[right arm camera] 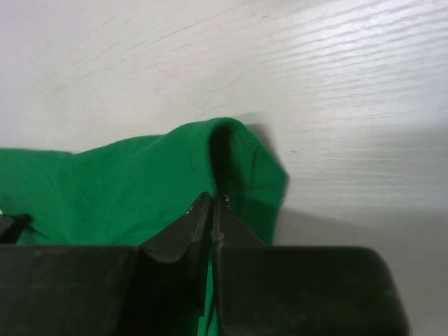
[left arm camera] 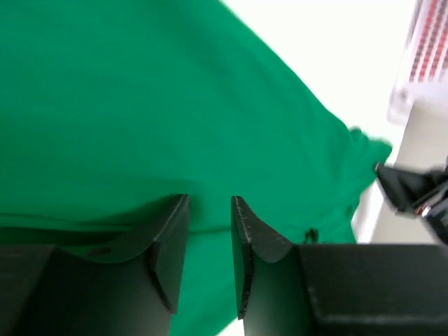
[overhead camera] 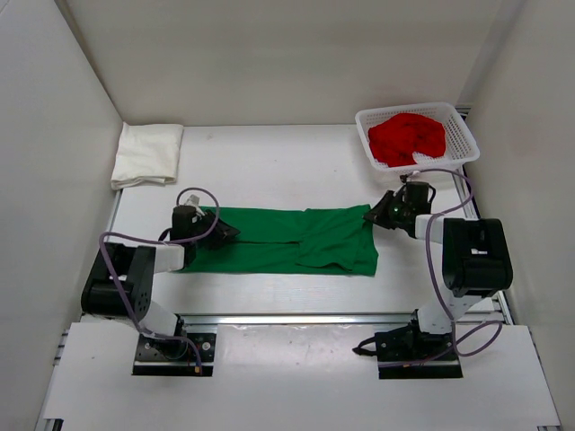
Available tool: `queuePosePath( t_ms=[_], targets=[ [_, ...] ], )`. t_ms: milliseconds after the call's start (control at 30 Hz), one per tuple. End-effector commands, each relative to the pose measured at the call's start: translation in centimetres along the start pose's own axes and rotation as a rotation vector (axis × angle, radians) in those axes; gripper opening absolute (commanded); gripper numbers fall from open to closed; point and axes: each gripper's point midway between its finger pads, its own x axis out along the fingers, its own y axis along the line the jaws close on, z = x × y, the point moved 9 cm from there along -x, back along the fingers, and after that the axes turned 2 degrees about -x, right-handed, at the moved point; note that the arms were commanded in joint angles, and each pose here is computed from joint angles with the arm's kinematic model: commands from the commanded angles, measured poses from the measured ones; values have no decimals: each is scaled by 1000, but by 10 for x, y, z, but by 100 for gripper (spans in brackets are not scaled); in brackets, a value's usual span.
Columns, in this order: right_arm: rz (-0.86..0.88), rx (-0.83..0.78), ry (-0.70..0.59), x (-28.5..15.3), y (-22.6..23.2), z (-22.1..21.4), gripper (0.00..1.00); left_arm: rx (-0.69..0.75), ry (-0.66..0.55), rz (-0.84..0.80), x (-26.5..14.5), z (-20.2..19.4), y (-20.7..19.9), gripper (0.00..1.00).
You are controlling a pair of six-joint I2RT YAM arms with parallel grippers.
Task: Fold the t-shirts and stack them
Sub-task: Fold the other side of the tshirt into a rectangle
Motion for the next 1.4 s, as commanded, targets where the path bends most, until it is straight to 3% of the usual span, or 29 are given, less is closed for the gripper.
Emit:
queuePosePath(
  t_ms=[0,200,300,367,500,567,667,800,933,1233,1367],
  targets=[
    [28,-12,-108,0,1,29,0,-108,-39,-38,-2,14,11,41],
    [-8,-23,-136,4,-5,53,0,-273,-158,6,-16,33,44,42],
    [30,-36,-119,10,2,60,18,-291,-181,-4,-21,38,45,42],
    [46,-33,-109,6,10,55,28,-238,-176,-51,-23,41,25,43],
    [-8,-51,-201,-28,27,46,34,-24,-162,-60,-23,26,-20,43],
    [-40,-34,-203,-39,25,25,27,75,-172,-71,-23,18,-40,45],
    [12,-101,-177,-50,43,-5,0,135,-121,-116,-24,-4,-57,45],
    [116,-208,-23,-51,65,-50,0,168,-21,-152,-22,-29,-58,45],
    [175,-289,98,-49,78,-85,0,165,-7,-128,-23,-34,-46,45],
    [132,-281,236,-47,54,-135,0,101,-21,-86,-27,-26,-19,44],
    [128,-298,219,-50,61,-125,0,115,-13,-105,-28,-24,-24,45]
  ],
)
